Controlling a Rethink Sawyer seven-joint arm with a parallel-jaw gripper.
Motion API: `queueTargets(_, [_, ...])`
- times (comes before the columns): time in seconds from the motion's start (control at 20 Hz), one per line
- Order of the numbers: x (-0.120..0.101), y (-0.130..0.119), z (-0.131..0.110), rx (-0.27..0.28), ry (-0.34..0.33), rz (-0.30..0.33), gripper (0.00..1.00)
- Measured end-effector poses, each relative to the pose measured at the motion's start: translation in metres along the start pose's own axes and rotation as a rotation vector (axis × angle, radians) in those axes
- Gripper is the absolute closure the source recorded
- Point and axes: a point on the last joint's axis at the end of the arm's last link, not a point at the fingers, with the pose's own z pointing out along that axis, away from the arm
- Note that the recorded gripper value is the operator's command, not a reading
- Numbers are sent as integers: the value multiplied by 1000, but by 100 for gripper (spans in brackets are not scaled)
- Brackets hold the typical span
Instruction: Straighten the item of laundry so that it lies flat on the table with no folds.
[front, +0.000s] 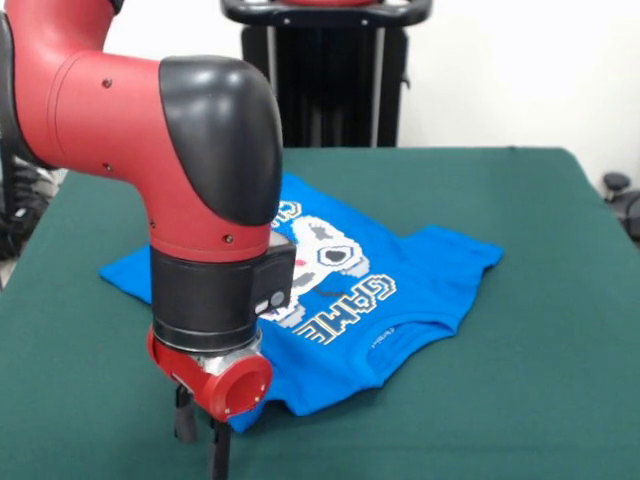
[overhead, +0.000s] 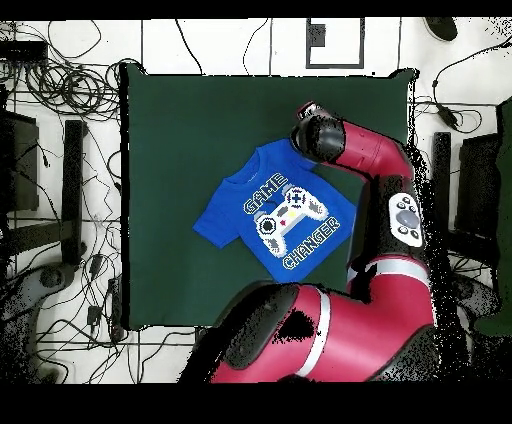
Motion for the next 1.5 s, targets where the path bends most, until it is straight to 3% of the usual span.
queueTargets(0.45, [-21, 17, -67, -16, -15, 0, 0])
queueTargets(0.8, [-31, 26, -98, -39, -33, 4, 0])
queueTargets(1.05, [-28, 23, -102, -51, -13, 20, 0])
queueTargets(1.5, [-7, 6, -77, -108, 16, 68, 0])
